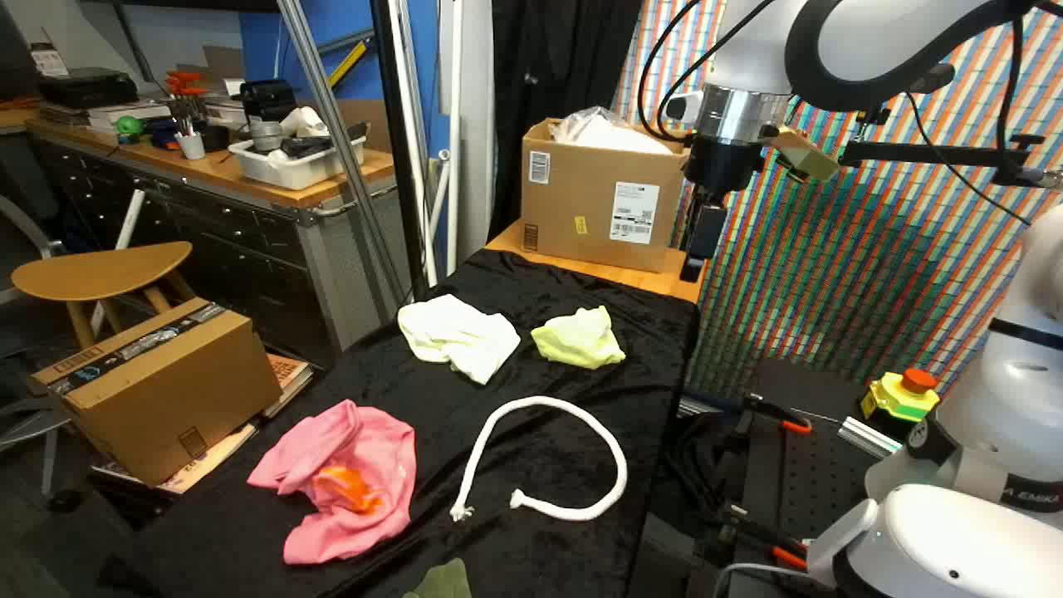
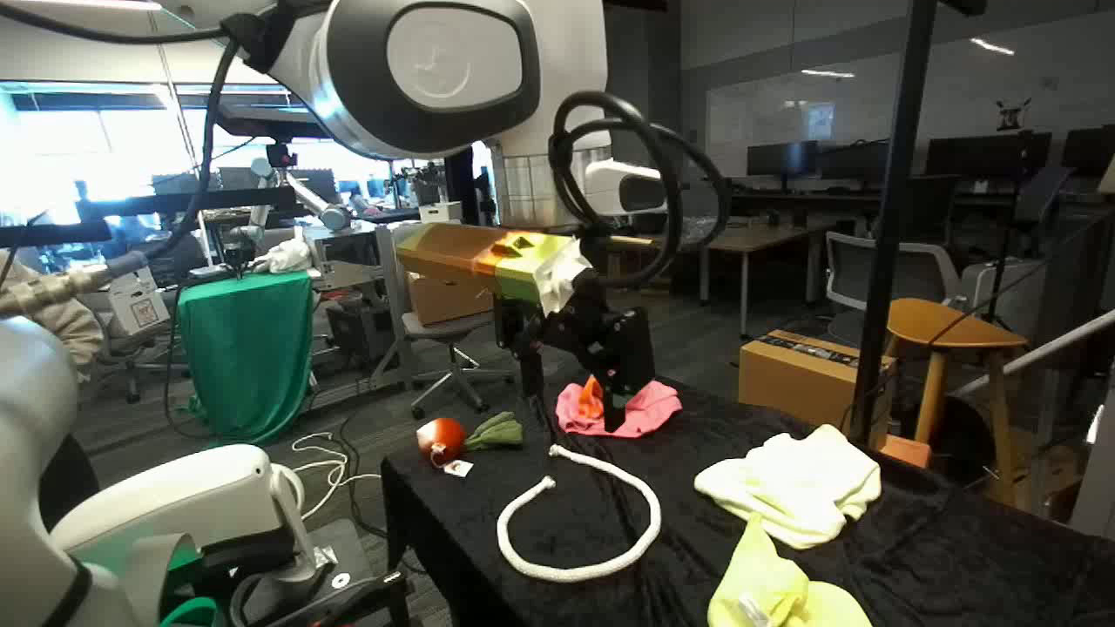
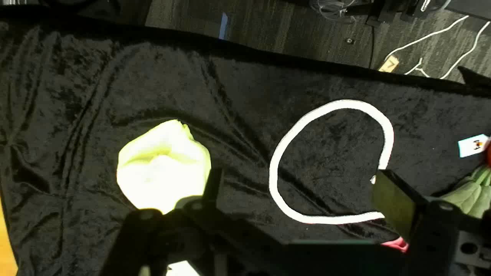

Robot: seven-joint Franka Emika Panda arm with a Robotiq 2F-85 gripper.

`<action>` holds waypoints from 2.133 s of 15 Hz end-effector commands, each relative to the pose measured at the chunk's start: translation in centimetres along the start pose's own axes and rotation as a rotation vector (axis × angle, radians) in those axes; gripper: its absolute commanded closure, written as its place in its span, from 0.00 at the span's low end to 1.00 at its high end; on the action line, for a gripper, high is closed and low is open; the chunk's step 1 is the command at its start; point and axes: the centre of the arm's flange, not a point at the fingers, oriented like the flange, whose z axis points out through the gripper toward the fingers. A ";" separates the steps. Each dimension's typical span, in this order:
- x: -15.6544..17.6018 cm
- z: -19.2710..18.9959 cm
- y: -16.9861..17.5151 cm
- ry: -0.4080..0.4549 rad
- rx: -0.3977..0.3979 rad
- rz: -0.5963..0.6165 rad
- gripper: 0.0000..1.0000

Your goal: Put all the objects together on the right side of the table

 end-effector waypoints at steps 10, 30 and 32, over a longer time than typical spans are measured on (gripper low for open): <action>2.5 0.5 1.4 0.007 -0.039 -0.004 0.00; 17.5 22.3 15.5 -0.106 0.076 0.084 0.00; 17.9 24.3 16.4 -0.127 0.088 0.098 0.00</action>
